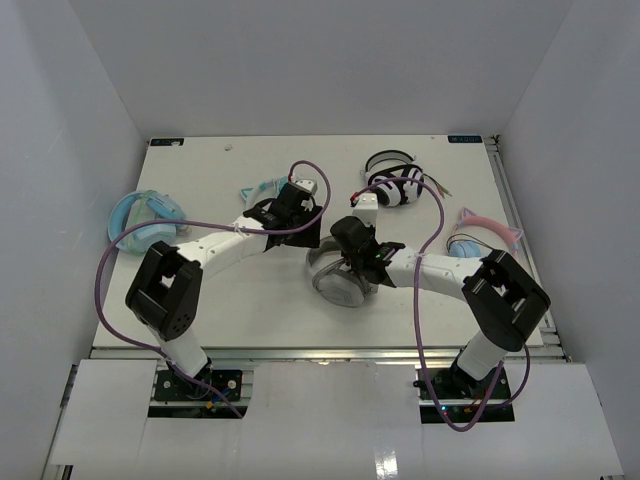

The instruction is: Wrap the headphones

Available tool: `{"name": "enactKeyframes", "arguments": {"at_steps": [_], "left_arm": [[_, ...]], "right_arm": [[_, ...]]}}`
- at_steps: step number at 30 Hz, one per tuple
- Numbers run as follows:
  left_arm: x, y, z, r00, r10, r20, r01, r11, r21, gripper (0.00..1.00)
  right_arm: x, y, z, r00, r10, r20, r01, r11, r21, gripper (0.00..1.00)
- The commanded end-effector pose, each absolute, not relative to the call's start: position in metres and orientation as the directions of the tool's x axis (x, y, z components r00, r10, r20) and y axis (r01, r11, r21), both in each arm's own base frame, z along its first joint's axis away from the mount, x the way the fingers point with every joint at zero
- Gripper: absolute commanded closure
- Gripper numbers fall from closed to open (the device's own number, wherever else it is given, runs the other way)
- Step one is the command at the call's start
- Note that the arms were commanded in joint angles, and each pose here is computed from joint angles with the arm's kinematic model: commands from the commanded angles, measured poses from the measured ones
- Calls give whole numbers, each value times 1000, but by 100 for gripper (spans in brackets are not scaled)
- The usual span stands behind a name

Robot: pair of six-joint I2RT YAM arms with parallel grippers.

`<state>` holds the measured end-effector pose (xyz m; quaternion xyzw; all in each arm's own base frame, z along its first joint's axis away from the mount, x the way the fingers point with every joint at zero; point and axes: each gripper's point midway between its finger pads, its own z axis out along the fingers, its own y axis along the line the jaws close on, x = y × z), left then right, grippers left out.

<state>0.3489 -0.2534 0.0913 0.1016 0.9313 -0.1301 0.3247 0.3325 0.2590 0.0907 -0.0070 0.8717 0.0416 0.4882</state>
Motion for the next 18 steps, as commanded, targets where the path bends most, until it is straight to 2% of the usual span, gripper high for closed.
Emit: {"name": "enactKeyframes", "arguments": {"at_steps": [1, 5, 11, 14, 16, 18], "left_arm": [[358, -248, 140, -698, 54, -714, 269, 944, -192, 30], [356, -246, 156, -680, 33, -732, 266, 942, -204, 30], [351, -241, 187, -644, 11, -765, 274, 937, -218, 29], [349, -239, 210, -602, -19, -798, 285, 929, -237, 28], [346, -239, 226, -571, -40, -820, 302, 919, -255, 23], [342, -243, 243, -539, -64, -840, 341, 895, -287, 5]], "right_arm": [[336, 255, 94, -520, 38, -853, -18, 998, 55, 76], [339, 259, 104, -510, 45, -859, -26, 997, 68, 73], [339, 266, 131, -496, 33, -868, -75, 994, 81, 59], [340, 269, 154, -468, 34, -883, -105, 990, 94, 57], [341, 272, 175, -441, 41, -897, -130, 986, 109, 56], [341, 276, 197, -421, 17, -907, -176, 979, 100, 54]]}}
